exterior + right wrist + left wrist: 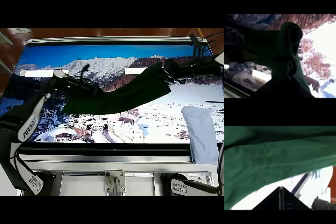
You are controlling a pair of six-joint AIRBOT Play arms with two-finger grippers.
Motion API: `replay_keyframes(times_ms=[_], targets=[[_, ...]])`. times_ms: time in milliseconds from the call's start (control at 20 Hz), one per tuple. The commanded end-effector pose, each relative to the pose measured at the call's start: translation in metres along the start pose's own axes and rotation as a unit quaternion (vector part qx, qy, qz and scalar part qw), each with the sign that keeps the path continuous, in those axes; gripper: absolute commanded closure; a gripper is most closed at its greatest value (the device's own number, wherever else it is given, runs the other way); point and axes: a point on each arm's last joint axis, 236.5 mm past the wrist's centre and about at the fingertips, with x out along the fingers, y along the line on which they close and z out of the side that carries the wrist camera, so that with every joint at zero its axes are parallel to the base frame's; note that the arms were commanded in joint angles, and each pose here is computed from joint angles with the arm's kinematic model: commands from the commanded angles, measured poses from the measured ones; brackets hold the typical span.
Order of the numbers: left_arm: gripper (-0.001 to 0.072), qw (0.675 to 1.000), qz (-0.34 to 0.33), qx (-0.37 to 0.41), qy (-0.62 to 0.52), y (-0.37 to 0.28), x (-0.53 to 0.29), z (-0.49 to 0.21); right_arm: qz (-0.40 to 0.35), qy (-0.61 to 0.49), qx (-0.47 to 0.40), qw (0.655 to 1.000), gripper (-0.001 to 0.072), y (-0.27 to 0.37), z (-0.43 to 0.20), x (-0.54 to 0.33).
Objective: Fold the shirts.
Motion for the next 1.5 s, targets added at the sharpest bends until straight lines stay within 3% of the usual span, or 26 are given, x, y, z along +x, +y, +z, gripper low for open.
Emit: replay_keyframes(times_ms=[0,350,500,700,850,1100,1250,1450], targets=[[0.0666,0.999,0.005,0.026,0.018,-0.035,0.079,-0.025,-0.020,0.007,-0.012,1.000,0.0655,0.026,-0.026,-0.044],[0.0666,0.999,0.030,-0.009,-0.027,-0.055,0.153,-0.035,-0.038,0.028,-0.013,0.999,0.0654,0.041,-0.057,-0.074],[0.0666,0.998,-0.005,-0.055,-0.008,-0.059,0.184,-0.056,-0.041,0.026,-0.009,0.999,0.0654,0.040,-0.056,-0.074],[0.0668,0.999,-0.007,-0.034,-0.031,-0.056,0.164,-0.034,-0.054,-0.002,-0.010,0.998,0.0654,0.031,-0.043,-0.071],[0.0669,0.995,0.067,0.025,-0.074,-0.038,0.089,0.010,-0.048,-0.002,-0.018,0.999,0.0654,0.033,-0.036,-0.045],[0.0668,0.957,0.193,0.084,-0.201,-0.029,-0.149,0.075,-0.003,0.024,-0.070,0.997,0.0655,0.076,-0.039,0.075],[0.0667,0.924,0.227,0.086,-0.296,-0.056,-0.287,0.070,0.031,0.057,-0.065,0.996,0.0655,0.104,-0.069,0.159],[0.0667,0.898,0.260,0.100,-0.341,-0.100,-0.374,0.023,0.067,0.077,-0.010,0.995,0.0655,0.121,-0.111,0.257]])
